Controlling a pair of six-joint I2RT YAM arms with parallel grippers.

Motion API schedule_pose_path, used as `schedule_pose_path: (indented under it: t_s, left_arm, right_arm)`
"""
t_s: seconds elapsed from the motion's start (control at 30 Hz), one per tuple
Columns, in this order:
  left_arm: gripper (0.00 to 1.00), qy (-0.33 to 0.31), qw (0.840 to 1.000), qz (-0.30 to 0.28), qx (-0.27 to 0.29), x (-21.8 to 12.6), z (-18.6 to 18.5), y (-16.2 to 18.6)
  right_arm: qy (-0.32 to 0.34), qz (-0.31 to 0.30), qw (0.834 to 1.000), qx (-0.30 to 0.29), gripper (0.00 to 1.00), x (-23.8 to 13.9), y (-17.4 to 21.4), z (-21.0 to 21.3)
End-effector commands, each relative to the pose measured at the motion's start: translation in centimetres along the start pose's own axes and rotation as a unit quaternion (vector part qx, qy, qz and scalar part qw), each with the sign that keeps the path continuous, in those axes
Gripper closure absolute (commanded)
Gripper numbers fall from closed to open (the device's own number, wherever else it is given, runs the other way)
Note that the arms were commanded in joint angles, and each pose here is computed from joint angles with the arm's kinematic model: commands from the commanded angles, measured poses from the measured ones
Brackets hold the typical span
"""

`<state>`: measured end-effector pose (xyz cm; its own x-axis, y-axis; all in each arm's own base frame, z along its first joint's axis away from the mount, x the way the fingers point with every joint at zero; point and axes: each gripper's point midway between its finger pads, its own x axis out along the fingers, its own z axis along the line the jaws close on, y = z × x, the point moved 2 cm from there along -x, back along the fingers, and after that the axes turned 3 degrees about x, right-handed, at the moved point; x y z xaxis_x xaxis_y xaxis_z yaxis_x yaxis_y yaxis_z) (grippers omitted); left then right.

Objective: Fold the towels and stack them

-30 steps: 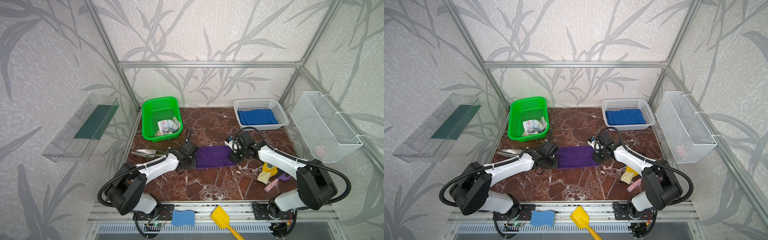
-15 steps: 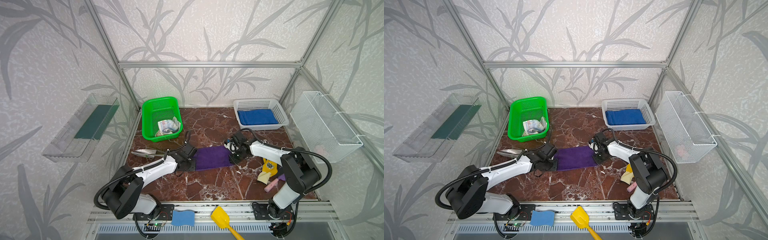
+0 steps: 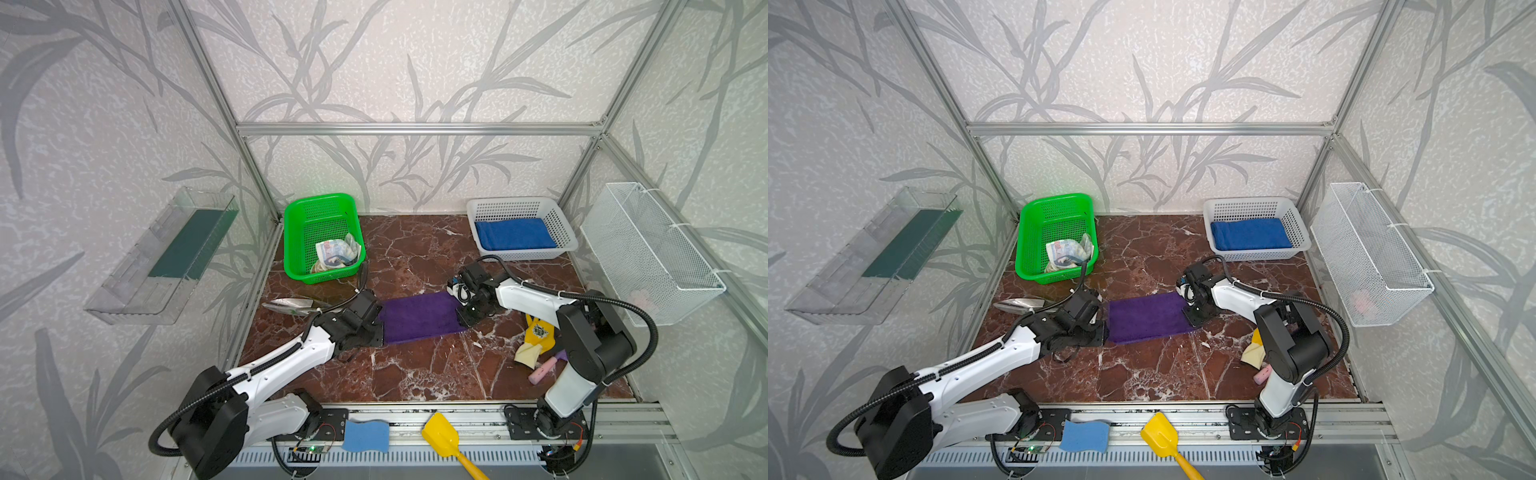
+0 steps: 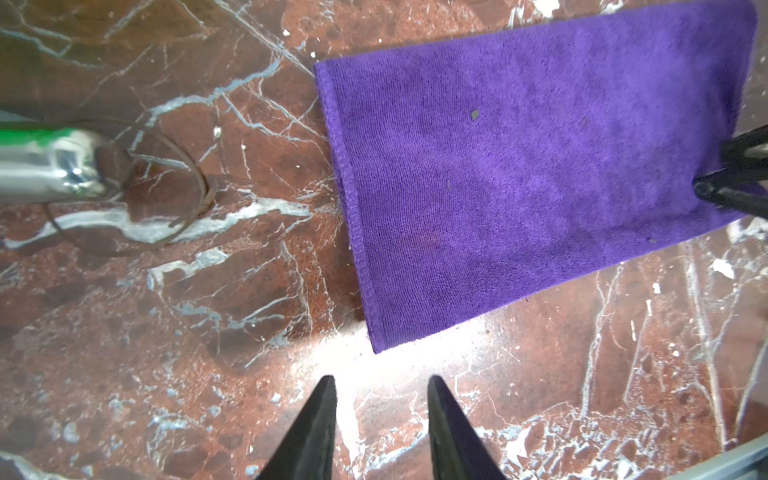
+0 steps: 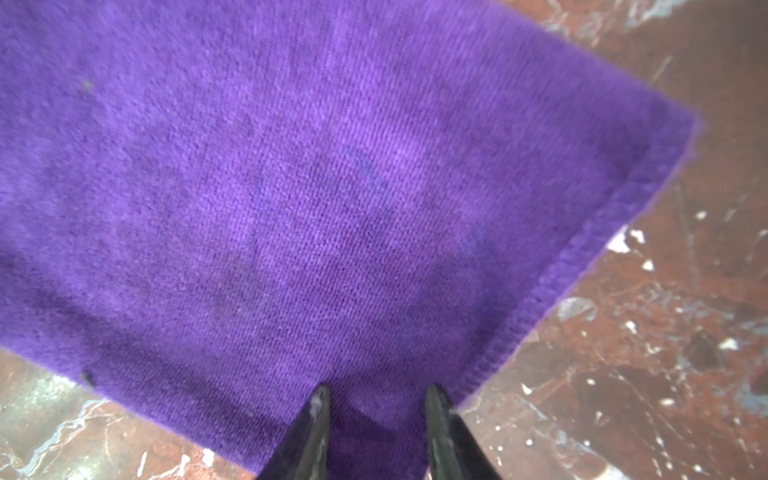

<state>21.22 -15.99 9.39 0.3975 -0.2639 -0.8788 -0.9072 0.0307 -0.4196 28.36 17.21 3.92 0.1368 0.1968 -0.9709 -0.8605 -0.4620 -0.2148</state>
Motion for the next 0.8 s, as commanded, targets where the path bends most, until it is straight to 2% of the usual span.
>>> schedule_pose_path:
  t_s: [0.0,0.17,0.33,0.43,0.47,0.5,0.53,0.63,0.7,0.77]
  left_arm:
    - [0.60,-0.015,1.000,-0.008,0.001,-0.3,0.6,0.0]
    - [0.60,-0.001,0.999,-0.050,0.010,-0.2,-0.7,-2.6]
    - [0.59,0.009,0.998,-0.059,0.023,0.6,-2.6,-5.1]
    - [0.59,0.020,0.998,-0.046,0.027,1.7,-3.7,-5.9]
    - [0.59,0.024,0.999,-0.039,0.027,2.3,-4.0,-5.9]
    - [0.59,0.027,0.999,-0.033,0.027,2.8,-4.2,-5.9]
    - [0.59,0.028,0.999,-0.026,0.025,3.3,-4.3,-5.7]
    - [0.60,0.036,0.999,-0.013,0.015,4.5,-4.3,-5.0]
    - [0.60,0.043,0.999,-0.008,0.008,5.1,-4.3,-4.4]
    - [0.60,0.042,0.999,-0.004,0.006,5.3,-4.1,-4.1]
  right_arm:
    - [0.012,0.019,1.000,0.006,0.60,0.3,0.8,-0.4]
    - [0.006,0.009,1.000,0.007,0.60,0.1,0.6,-0.2]
    - [0.010,-0.059,0.998,0.016,0.57,-2.4,-0.8,-0.1]
    - [0.017,-0.106,0.994,0.034,0.51,-4.1,-1.7,-0.4]
    - [0.018,-0.124,0.991,0.042,0.41,-4.7,-2.0,-0.5]
    - [0.019,-0.144,0.988,0.054,0.07,-5.4,-2.2,-0.7]
    - [0.019,-0.161,0.984,0.068,0.01,-5.9,-2.3,-0.9]
    - [-0.009,-0.220,0.968,0.124,0.01,-7.6,-2.5,-1.6]
    - [-0.026,-0.270,0.944,0.189,0.01,-8.7,-2.6,-2.8]
    - [-0.053,-0.283,0.924,0.250,0.01,-9.4,-2.2,-3.8]
